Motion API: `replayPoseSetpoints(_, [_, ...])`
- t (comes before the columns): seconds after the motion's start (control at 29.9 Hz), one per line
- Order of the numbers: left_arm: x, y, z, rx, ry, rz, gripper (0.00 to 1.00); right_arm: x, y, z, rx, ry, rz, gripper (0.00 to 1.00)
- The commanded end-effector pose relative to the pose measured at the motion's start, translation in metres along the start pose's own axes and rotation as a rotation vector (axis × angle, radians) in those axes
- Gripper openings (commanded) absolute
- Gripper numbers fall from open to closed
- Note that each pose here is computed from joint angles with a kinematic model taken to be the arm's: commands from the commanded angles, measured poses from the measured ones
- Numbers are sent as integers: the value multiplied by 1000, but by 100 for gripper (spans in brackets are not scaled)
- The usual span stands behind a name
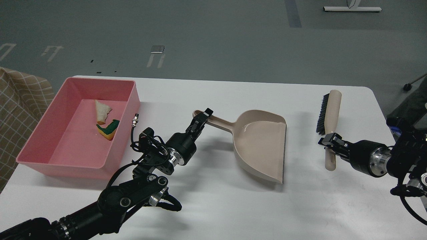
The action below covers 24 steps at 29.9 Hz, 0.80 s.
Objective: Sweep and dump garbage into bin
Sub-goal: 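Lower the dustpan onto the table beside the brush with the left gripper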
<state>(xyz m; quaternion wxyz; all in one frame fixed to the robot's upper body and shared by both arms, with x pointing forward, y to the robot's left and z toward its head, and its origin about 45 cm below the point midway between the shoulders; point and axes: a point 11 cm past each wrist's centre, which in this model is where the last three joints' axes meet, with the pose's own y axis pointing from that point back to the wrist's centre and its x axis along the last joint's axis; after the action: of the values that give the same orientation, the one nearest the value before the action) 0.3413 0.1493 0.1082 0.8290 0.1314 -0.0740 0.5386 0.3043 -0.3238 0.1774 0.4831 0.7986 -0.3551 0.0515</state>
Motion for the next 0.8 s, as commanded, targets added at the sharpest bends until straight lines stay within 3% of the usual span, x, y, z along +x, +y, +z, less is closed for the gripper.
replayPoseSetpoints(0.0, [3, -1, -1, 1, -8, 11, 5, -4, 2, 8, -31, 26, -19, 13])
replayPoseSetpoints(0.4, [1, -2, 3, -14, -4, 8, 7, -16, -1, 8, -37, 41, -54, 23])
replayPoseSetpoints(0.43, [1, -2, 3, -14, -6, 8, 9, -15, -2, 9, -38, 39, -53, 35])
replayPoseSetpoints(0.5, [0, -2, 5, -23, -9, 6, 12, -15, -3, 9, -38, 35, -51, 47])
replayPoseSetpoints(0.67, [0, -2, 5, -22, -12, 5, 14, -14, -2, 12, -46, 32, -52, 59])
replayPoseSetpoints(0.77, [0, 0, 3, -16, -13, 12, 21, -16, -2, 14, -52, 29, -55, 67])
